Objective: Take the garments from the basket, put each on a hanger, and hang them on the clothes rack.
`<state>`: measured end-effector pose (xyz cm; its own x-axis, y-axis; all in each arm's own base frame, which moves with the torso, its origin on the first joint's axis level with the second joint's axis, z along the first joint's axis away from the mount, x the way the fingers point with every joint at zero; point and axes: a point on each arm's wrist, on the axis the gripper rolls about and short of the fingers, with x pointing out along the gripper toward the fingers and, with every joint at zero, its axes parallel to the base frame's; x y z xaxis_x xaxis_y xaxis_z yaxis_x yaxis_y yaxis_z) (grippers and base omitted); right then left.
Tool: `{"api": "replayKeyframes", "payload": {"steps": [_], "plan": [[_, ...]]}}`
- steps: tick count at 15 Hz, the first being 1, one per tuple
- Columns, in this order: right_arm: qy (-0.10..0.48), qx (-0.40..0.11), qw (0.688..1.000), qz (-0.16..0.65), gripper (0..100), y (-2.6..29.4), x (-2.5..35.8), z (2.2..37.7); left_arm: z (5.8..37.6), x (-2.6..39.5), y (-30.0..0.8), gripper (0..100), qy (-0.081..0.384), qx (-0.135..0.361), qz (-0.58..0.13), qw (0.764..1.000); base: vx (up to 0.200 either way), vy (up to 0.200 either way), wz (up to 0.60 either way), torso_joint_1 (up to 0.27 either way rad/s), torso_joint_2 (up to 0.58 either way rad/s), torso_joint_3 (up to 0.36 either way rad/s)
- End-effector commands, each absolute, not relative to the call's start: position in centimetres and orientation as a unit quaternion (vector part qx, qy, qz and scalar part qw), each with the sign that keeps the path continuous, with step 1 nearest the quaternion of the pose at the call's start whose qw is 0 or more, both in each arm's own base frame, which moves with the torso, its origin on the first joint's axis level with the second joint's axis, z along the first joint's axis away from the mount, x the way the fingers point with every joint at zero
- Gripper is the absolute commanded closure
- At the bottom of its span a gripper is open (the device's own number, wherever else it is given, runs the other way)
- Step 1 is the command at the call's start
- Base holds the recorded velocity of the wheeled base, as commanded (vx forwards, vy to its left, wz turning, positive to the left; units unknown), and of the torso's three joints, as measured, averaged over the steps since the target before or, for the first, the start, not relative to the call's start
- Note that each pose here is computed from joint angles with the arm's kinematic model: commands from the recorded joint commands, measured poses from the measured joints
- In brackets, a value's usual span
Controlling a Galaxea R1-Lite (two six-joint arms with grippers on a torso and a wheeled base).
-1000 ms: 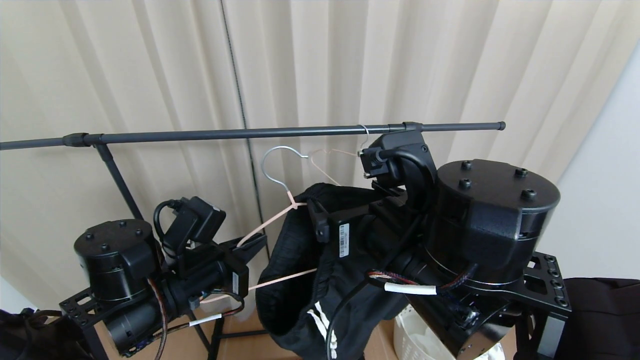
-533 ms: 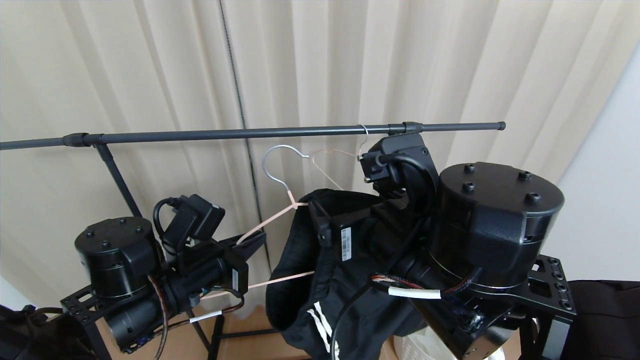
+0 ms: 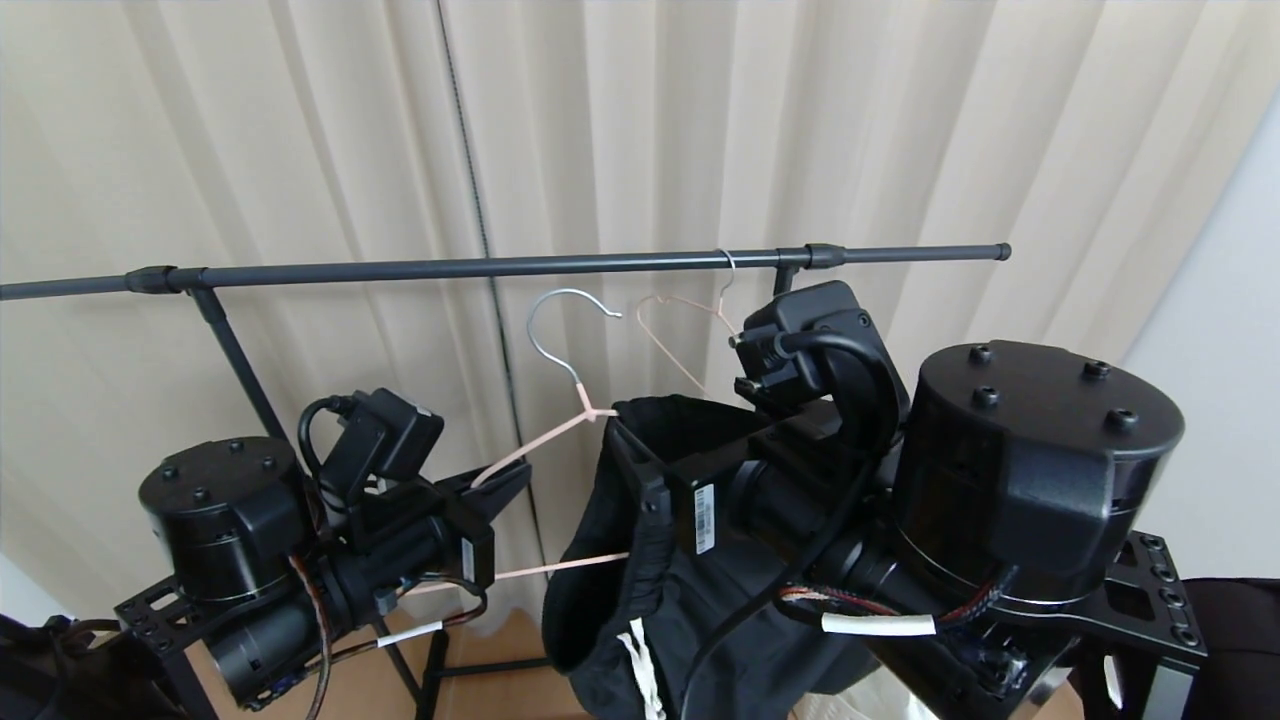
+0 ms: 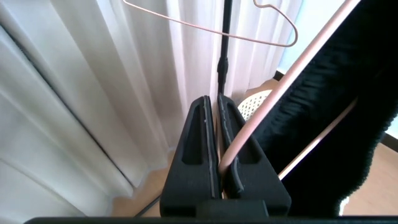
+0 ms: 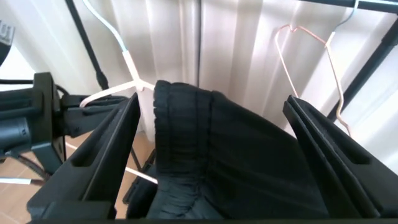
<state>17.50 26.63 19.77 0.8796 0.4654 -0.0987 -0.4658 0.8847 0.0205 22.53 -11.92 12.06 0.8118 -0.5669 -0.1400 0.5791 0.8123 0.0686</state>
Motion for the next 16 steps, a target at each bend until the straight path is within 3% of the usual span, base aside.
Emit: {"api": "replayKeyframes", "payload": {"steps": [1,4,7,9,12,16], "plan": [[0.052,-0.002,0.967,0.249,0,26.3,17.3,19.8,12.0,22.5,-11.9,100,0.057,0.055,-0.302,0.950,0.000,0.000,0.00,0.000,0.00,0.000],[0.041,-0.001,0.961,0.273,0,25.0,16.7,20.9,11.8,22.3,-11.8,100,0.060,0.057,-0.305,0.949,0.000,0.000,0.00,0.000,0.00,0.000],[0.025,-0.032,0.954,0.298,0,22.4,16.0,21.6,12.1,22.4,-11.5,100,0.045,0.053,-0.314,0.947,0.000,0.000,0.00,0.000,0.00,0.000],[0.006,-0.097,0.943,0.317,0,19.4,16.4,22.8,12.0,22.5,-11.2,100,0.045,0.056,-0.314,0.947,0.000,0.000,0.00,0.000,0.00,0.000],[0.062,-0.152,0.917,0.362,0,16.5,17.6,23.0,11.3,22.3,-11.2,100,0.057,0.071,-0.319,0.943,0.000,0.000,0.00,0.000,0.00,0.000],[0.133,-0.217,0.845,0.471,0,12.7,19.8,24.4,10.3,21.5,-11.5,100,0.050,0.073,-0.331,0.939,0.000,0.000,0.00,0.000,0.00,0.000]]}}
